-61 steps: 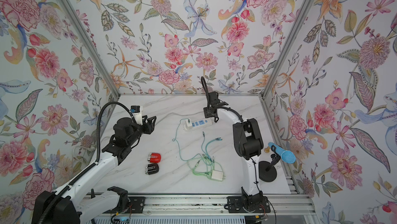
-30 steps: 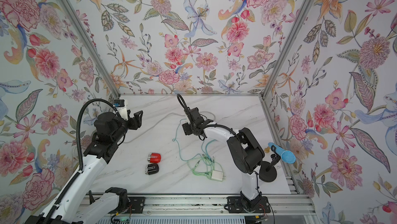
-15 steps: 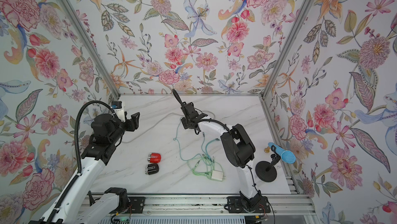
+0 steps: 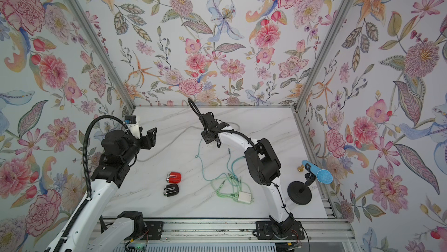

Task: Charge the electric shaver
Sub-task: Adjust the plug at the socket.

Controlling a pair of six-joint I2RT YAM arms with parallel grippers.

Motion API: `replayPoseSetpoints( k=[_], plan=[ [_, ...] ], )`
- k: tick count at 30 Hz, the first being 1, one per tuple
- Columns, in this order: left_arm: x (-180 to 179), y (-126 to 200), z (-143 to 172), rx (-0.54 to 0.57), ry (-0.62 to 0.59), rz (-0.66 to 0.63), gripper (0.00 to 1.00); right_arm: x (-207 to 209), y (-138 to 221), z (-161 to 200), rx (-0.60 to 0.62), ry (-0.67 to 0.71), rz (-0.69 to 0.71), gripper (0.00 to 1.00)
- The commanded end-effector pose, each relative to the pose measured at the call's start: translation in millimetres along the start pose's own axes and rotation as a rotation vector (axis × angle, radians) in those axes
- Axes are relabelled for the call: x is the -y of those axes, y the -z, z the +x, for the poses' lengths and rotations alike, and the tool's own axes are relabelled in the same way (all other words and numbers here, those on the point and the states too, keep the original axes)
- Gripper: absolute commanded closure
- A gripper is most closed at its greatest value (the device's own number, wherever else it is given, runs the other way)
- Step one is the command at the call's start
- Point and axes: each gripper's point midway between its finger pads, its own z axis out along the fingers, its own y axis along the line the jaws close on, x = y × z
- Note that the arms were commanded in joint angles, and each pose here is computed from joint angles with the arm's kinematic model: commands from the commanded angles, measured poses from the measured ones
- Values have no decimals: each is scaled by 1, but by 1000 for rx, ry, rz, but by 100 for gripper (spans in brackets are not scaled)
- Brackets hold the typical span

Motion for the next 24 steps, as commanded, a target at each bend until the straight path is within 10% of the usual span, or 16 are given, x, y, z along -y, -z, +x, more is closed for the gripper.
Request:
replayPoseSetpoints(
  k=[1,24],
  plan=[
    [-1,1,2,1,-6,7,29,0,-13,48,-138,44,19,73],
    [-4,-6,7,-21,6,1,28,2,-50,102,-232,17,-42,74]
  ],
)
